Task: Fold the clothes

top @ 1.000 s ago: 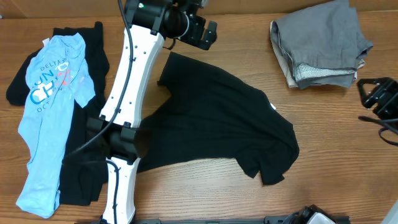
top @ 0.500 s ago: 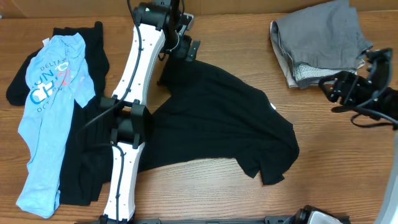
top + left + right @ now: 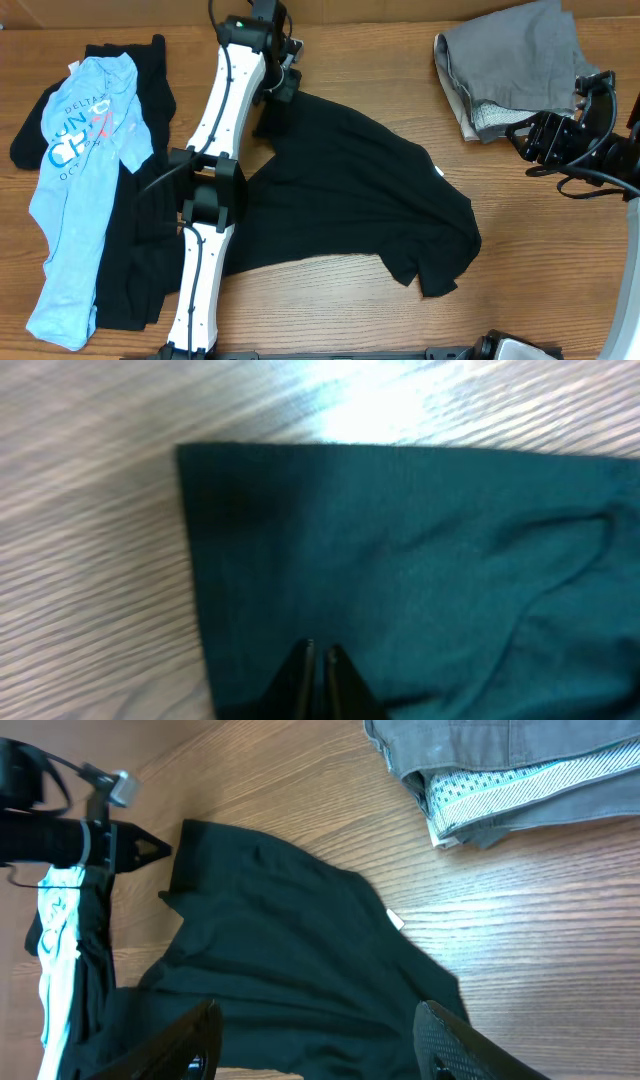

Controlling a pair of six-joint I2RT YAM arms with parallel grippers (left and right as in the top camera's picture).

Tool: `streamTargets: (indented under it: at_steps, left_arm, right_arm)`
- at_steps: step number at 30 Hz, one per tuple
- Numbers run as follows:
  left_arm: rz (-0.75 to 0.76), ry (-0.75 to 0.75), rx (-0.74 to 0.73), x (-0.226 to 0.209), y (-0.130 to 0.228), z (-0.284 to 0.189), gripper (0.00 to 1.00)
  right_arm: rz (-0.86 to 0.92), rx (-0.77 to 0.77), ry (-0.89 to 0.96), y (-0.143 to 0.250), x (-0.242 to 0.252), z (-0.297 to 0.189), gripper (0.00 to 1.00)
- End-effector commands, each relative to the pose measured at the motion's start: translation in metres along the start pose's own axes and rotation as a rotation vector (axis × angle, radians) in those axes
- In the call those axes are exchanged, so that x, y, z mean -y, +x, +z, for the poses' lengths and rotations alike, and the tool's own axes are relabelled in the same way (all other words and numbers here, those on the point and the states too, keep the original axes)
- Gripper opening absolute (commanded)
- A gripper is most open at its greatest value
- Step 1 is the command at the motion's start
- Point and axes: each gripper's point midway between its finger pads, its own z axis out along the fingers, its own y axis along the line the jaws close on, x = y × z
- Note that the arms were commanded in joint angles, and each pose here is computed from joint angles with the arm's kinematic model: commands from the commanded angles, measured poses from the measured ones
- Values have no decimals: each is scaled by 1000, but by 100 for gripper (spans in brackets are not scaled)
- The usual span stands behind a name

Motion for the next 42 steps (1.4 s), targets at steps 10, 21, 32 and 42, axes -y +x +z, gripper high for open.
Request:
streamTargets:
  at_steps: [10, 21, 32, 42]
  left_arm:
    - [-119, -28, -79, 9, 14, 51, 4]
    - [-77, -100, -113, 19, 21, 96, 4]
    - [-44, -130, 107, 19, -32, 113, 4]
    - [-20, -112, 178, 27, -51, 102, 4]
  right_arm:
    - [-28, 35, -1, -10, -4, -4, 64]
    - [-30, 38, 0, -11, -4, -4, 64]
    - [-30, 40, 16, -11, -1, -4, 64]
    - [-35, 48, 26, -15, 2, -1, 64]
